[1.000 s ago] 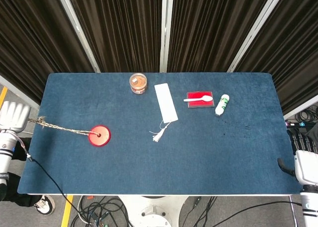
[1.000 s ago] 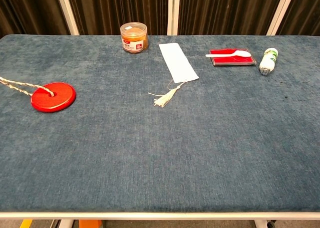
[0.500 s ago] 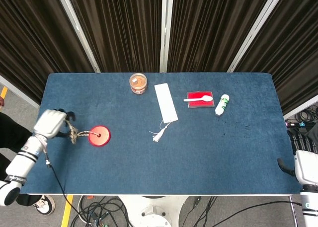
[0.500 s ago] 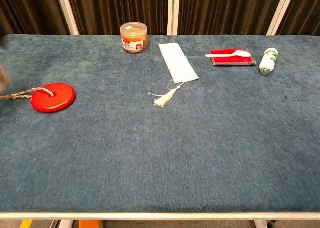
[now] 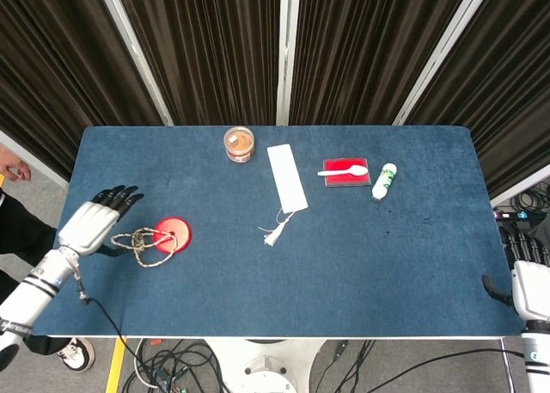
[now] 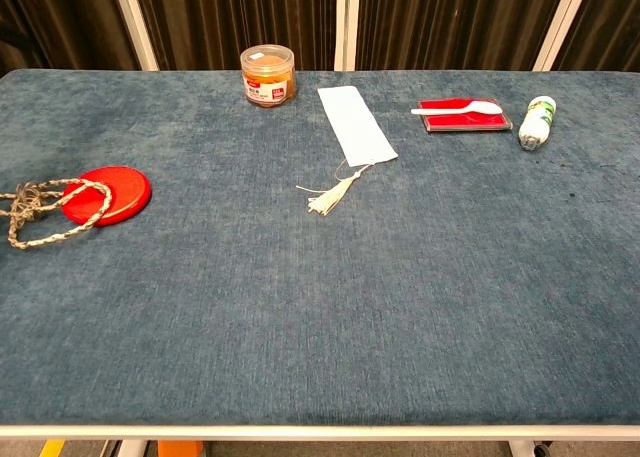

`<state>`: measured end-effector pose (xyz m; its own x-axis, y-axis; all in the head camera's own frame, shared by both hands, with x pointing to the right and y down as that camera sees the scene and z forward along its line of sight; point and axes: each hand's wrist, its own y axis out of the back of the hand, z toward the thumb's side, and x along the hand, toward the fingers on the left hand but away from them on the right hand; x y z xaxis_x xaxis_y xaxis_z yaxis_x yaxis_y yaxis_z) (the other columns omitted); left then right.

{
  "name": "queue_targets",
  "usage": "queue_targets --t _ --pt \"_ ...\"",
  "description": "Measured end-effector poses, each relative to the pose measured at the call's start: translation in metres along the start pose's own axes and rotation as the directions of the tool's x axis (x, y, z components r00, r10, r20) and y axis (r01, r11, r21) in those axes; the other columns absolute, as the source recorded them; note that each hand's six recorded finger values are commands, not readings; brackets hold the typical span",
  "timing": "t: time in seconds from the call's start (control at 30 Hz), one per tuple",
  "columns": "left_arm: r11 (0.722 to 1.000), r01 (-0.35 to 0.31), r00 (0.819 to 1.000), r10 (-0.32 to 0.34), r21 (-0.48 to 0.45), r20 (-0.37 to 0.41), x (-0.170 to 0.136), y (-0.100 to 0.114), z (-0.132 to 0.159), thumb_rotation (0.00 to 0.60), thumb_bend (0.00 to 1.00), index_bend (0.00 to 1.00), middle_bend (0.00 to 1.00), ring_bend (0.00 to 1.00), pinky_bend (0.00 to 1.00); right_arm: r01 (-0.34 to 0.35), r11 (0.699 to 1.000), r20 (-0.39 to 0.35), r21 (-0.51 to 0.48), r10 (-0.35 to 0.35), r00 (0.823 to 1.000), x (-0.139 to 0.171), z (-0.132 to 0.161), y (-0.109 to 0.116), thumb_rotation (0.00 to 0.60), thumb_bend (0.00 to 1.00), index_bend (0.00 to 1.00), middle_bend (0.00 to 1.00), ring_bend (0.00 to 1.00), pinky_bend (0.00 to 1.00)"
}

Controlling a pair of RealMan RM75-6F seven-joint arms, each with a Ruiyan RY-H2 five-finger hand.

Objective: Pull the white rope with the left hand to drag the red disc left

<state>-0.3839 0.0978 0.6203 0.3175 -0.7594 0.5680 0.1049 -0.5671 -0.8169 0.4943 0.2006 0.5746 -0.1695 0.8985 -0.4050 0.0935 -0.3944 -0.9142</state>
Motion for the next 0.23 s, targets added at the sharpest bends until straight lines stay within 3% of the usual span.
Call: queue_targets --t 0.1,0.23 --pt "0.996 -0.087 0.995 0.087 0.005 -0.056 -0.022 0.004 -0.011 0.600 0.06 0.07 0.00 0.00 0.12 0.006 1.000 -0.008 -0.005 -0.006 1.000 0.001 0.002 0.002 0.600 0.21 0.00 0.00 0.00 0.00" --pt "0.980 -0.200 0.968 0.199 0.007 -0.156 -0.065 -0.003 -0.027 0.600 0.06 0.07 0.00 0.00 0.12 0.011 1.000 -0.024 -0.011 -0.012 1.000 0.002 0.005 0.004 0.600 0.21 0.00 0.00 0.00 0.00"
